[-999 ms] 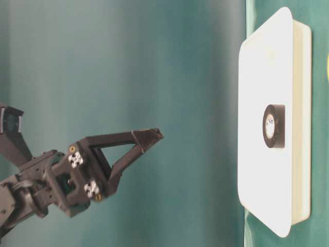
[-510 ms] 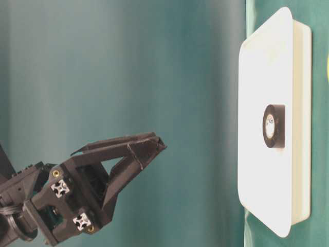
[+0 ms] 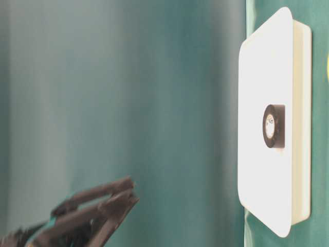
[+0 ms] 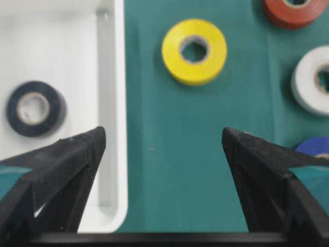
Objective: Pick up the tape from a random location and place it into the white case.
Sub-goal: 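Withdraw the left gripper from the tray back to the left side, then move the right gripper toward the white tape roll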
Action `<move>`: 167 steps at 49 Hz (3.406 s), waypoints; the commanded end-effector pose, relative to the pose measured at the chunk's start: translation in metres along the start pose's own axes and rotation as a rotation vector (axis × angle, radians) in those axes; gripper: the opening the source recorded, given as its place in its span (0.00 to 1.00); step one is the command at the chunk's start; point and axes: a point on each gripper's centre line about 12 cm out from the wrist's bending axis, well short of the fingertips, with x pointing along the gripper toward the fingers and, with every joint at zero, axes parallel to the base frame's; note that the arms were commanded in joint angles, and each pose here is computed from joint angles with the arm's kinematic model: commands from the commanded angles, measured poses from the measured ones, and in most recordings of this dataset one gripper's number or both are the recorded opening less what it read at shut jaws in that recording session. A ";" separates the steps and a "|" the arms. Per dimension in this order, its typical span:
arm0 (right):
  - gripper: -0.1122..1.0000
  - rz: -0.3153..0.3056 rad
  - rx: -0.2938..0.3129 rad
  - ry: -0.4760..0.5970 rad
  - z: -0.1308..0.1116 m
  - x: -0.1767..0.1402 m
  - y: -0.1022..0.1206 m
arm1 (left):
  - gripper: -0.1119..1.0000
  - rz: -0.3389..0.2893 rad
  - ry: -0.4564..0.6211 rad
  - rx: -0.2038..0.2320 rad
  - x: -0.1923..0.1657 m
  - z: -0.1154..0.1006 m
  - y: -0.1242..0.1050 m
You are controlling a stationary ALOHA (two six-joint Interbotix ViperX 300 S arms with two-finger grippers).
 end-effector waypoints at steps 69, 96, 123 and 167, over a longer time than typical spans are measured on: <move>0.93 0.001 -0.005 -0.029 0.013 -0.001 0.000 | 0.97 0.052 -0.310 -0.100 -0.086 -0.128 -0.010; 0.93 0.045 -0.012 -0.024 0.012 -0.002 0.011 | 0.97 0.053 -0.314 -0.100 -0.086 -0.128 -0.010; 0.93 0.186 -0.035 0.017 0.005 -0.004 0.043 | 0.97 0.054 -0.331 -0.100 -0.087 -0.125 -0.009; 0.93 0.202 -0.048 0.050 0.040 0.076 0.067 | 0.97 0.054 -0.316 -0.099 -0.083 -0.127 -0.009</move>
